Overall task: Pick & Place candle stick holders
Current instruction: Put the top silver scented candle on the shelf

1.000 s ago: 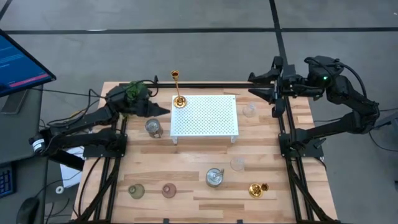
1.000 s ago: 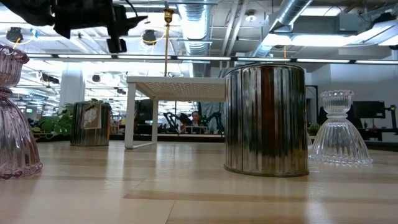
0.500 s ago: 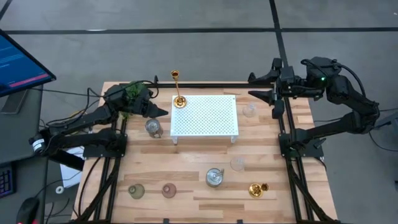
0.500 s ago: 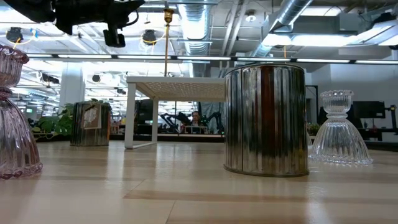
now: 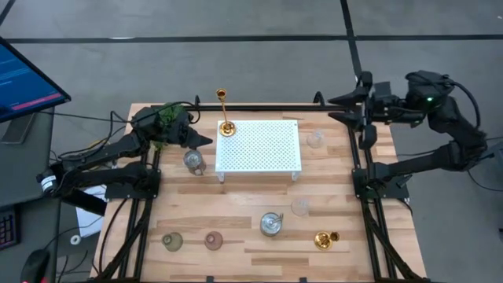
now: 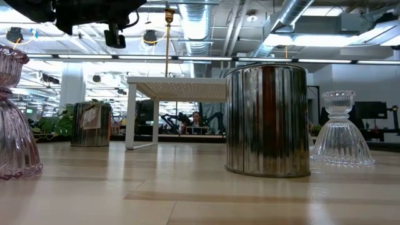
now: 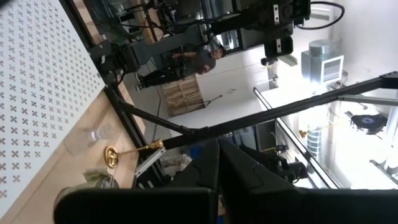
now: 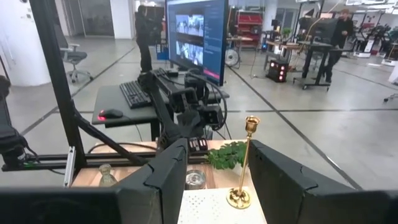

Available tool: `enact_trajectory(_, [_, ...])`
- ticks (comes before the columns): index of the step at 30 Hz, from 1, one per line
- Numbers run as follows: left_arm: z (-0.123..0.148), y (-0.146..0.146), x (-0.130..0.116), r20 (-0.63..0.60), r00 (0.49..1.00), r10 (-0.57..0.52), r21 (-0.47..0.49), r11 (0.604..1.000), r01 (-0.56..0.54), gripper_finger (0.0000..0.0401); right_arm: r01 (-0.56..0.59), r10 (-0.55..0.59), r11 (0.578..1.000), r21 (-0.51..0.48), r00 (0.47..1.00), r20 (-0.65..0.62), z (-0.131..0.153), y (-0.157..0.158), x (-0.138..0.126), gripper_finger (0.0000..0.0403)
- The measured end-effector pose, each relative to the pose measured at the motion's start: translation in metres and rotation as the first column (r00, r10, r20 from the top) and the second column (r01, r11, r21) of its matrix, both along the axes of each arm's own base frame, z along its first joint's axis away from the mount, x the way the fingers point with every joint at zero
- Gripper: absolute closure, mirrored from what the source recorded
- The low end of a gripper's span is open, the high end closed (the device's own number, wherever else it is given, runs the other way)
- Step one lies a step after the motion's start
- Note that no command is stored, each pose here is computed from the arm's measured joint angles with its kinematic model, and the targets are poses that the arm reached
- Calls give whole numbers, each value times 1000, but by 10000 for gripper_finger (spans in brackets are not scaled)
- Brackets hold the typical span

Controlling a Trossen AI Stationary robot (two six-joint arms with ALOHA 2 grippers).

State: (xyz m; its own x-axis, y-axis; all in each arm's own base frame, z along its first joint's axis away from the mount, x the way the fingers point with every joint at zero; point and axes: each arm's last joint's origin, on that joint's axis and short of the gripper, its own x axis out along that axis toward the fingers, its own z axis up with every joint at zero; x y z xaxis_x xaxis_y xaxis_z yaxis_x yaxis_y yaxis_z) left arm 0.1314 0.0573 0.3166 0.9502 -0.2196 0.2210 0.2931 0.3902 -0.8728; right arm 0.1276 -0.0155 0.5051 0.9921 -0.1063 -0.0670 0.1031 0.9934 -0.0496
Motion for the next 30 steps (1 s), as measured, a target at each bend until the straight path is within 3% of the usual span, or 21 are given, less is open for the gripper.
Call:
enact_trajectory(11, [-5,5,2,-44,989,142,-69,987,-145,399,0,0,1000,-4,999,33,3,2,-13,242])
enact_trajectory(18, [-7,11,2,-58,947,315,-116,940,-319,399,0,0,1000,-6,999,45,4,2,-18,242])
enact_trajectory(24, [-6,16,1,-48,873,486,-146,861,-487,399,0,0,1000,-6,999,47,5,2,-20,242])
enact_trajectory(30, [22,19,-7,60,724,687,-63,727,-684,399,0,0,1000,-7,999,50,5,3,-25,242])
